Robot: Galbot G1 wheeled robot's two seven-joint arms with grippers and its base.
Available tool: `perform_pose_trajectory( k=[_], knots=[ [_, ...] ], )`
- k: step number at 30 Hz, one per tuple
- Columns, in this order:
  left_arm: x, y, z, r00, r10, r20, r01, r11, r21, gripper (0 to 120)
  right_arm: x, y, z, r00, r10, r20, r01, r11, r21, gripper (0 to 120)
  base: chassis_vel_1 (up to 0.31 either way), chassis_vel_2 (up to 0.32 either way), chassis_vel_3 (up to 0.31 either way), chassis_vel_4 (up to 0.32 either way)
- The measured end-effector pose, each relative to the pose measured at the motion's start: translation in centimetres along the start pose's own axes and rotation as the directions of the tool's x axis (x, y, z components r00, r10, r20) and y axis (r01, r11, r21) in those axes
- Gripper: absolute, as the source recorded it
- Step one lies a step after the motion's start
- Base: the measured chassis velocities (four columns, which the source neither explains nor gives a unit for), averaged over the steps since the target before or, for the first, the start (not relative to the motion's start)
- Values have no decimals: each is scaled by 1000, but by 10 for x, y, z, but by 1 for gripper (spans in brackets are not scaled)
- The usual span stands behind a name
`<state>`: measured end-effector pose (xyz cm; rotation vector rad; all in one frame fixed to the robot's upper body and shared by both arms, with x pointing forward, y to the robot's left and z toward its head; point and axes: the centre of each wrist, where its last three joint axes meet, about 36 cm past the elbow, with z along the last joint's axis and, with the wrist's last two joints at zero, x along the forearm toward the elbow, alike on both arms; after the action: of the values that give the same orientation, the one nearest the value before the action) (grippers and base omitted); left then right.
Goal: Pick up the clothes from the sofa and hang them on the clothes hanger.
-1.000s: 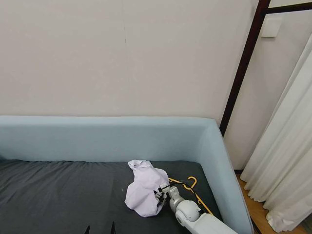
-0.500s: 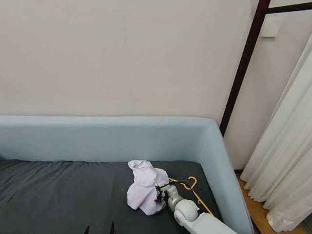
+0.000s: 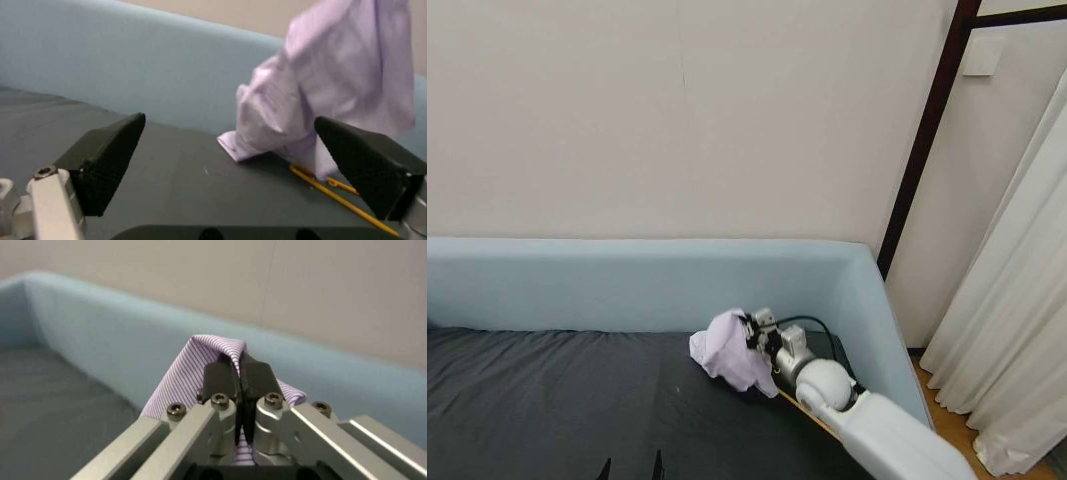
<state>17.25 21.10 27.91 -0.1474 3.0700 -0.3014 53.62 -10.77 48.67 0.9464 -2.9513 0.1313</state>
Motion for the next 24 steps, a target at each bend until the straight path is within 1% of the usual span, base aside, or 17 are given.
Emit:
perform_pose_trajectory(
  k=[1,2,6,7,12,13,16,18,21,24],
  knots=[
    [-1,-1,-1,1000,0,4,0,1000,2,100,-4,-3,-30,999,-9,45,9,1000,3,0,0,0,0,0],
    [-1,-1,-1,1000,0,4,0,1000,2,100,-4,-3,-30,999,-9,45,9,1000,3,0,0,0,0,0],
    [-4,-2,-4,1000,1,16,-1,1000,8,100,-19,-8,-118,987,-30,155,27,999,18,0,0,0,0,0],
    [-4,-2,-4,1000,1,16,-1,1000,8,100,-19,-8,-118,987,-30,155,27,999,18,0,0,0,0,0],
    [-8,-5,-7,999,0,32,0,1000,16,100,-41,-9,-209,968,-61,245,56,998,31,0,0,0,0,0],
    [-8,-5,-7,999,0,32,0,1000,16,100,-41,-9,-209,968,-61,245,56,998,31,0,0,0,0,0],
    [-10,-6,-10,999,-11,47,10,1000,22,100,-49,-1,-247,954,-100,283,91,995,46,0,0,0,0,0],
    [-10,-6,-11,998,-21,54,20,999,27,100,-53,6,-264,945,-124,301,113,992,56,0,0,0,0,0],
    [-9,-7,-11,998,-27,58,26,999,30,100,-52,11,-275,938,-147,313,140,989,45,0,0,0,0,0],
    [-7,-6,-11,998,-30,55,28,999,29,100,-39,17,-284,926,-184,328,194,981,2,0,0,0,0,0]
  ],
)
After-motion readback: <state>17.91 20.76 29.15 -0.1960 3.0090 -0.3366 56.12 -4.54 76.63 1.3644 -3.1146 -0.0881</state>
